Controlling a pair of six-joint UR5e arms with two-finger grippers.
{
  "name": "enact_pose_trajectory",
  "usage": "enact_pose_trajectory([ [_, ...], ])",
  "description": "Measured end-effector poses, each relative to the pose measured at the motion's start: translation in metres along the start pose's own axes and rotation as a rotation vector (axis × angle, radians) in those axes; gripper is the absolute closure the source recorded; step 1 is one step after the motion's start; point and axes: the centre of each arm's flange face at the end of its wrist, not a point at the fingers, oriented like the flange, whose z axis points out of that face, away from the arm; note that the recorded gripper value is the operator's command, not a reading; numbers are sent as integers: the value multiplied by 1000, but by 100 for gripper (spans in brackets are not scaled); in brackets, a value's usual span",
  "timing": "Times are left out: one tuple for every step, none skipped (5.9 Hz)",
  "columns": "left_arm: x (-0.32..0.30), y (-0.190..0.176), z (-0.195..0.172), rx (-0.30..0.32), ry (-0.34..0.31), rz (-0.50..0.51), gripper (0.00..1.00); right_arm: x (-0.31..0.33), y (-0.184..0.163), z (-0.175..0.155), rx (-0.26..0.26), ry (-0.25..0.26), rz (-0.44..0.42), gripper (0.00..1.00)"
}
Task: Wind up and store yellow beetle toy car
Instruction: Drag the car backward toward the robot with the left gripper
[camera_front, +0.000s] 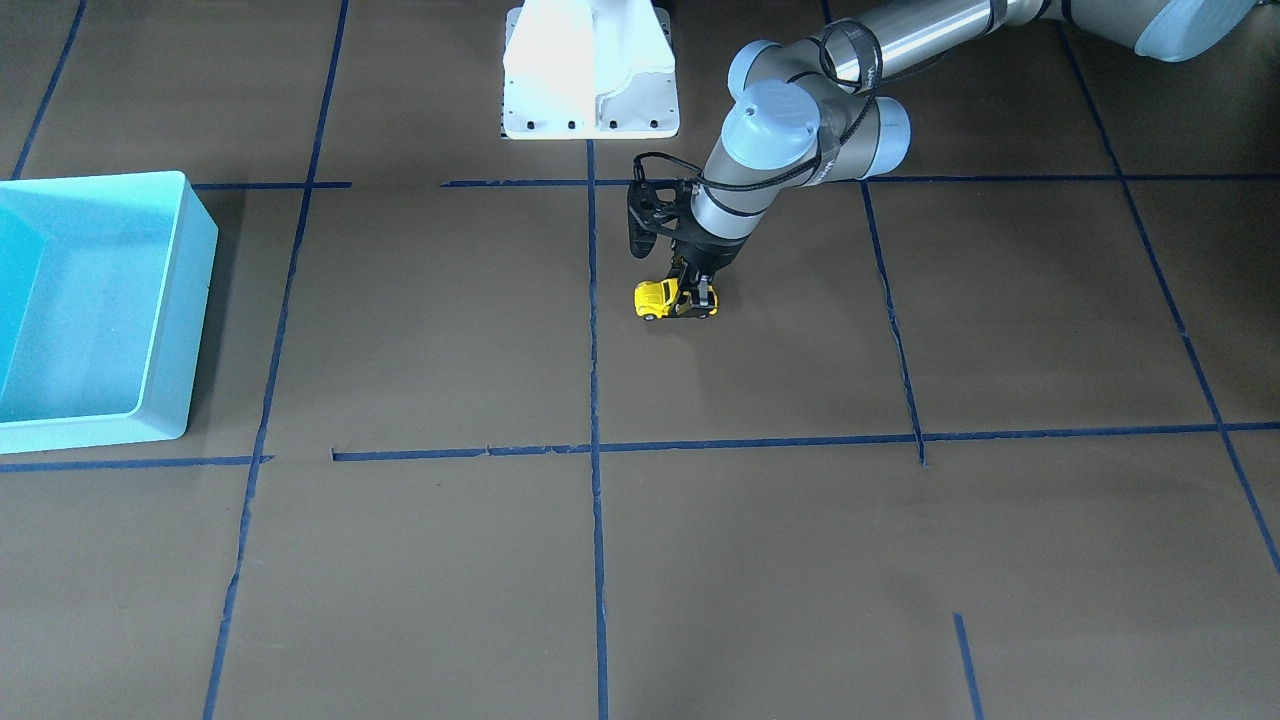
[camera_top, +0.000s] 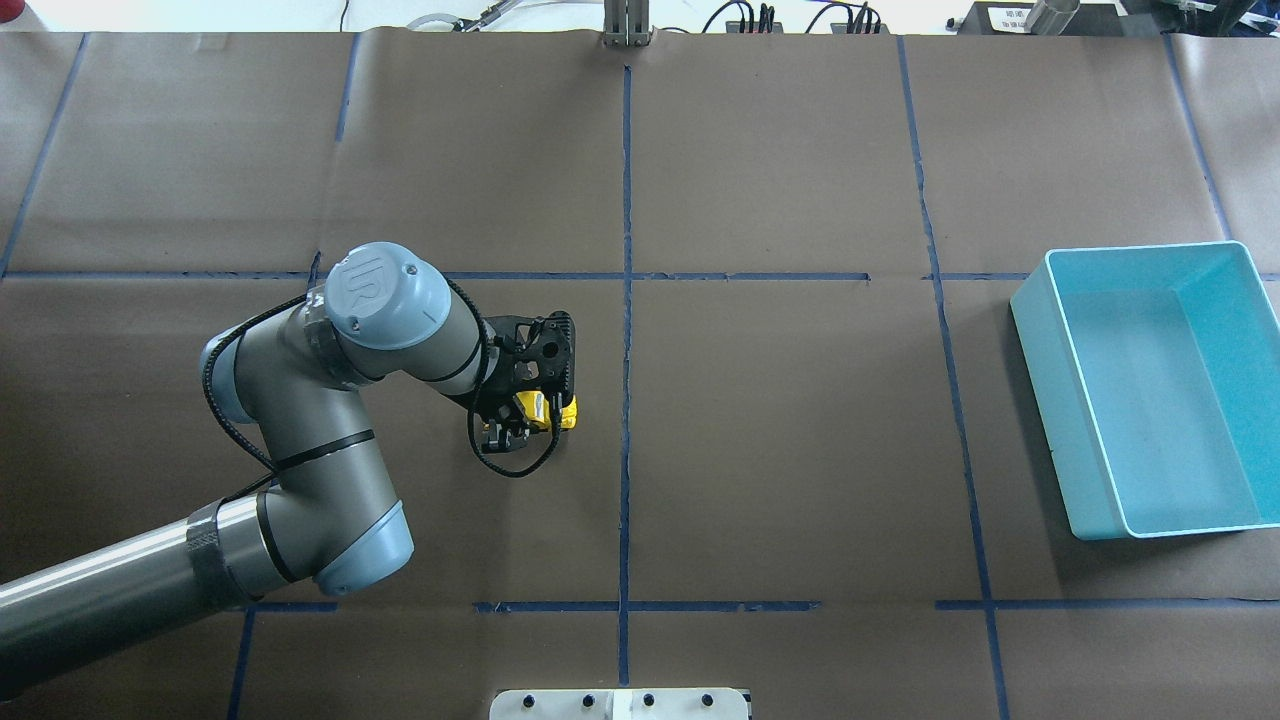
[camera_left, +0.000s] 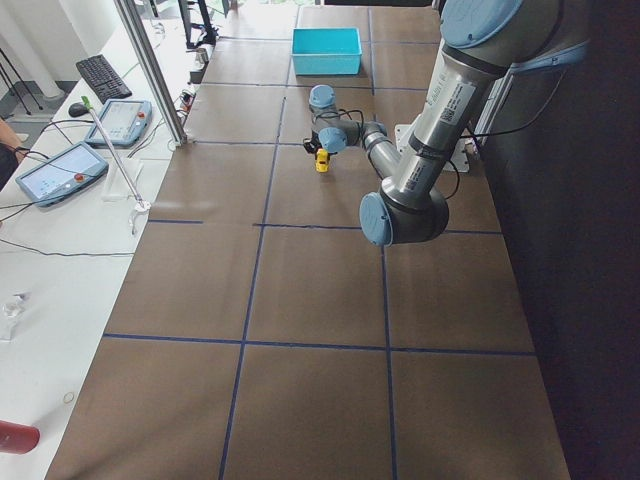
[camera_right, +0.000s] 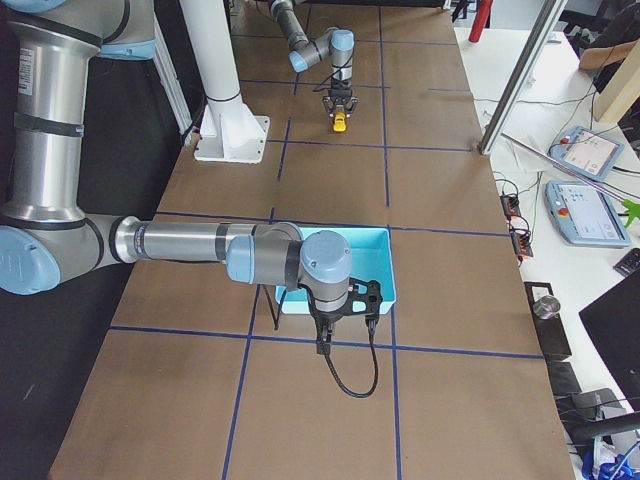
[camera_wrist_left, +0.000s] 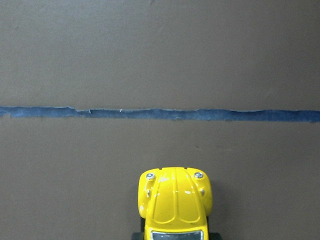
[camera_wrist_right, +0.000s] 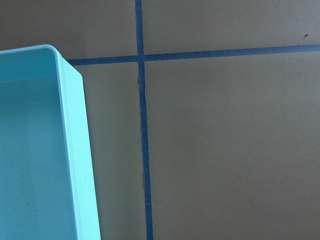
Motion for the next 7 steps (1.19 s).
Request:
enact_pose_trajectory([
  [2,14,0,7,-1,2,100,0,0,0,0,0,0,0],
  [3,29,1,13,-5,2,100,0,0,0,0,0,0,0],
  [1,45,0,22,-8,0,99,0,0,0,0,1,0,0],
  [-2,62,-2,24,-2,-3,98,0,0,0,0,1,0,0],
  [-5,82,-3,23,1,7,95,0,0,0,0,1,0,0],
  [-7,108,-6,26,2,19,90,0,0,0,1,0,0,0],
  [-5,140,-12,26,4,18,70,0,0,0,1,0,-1,0],
])
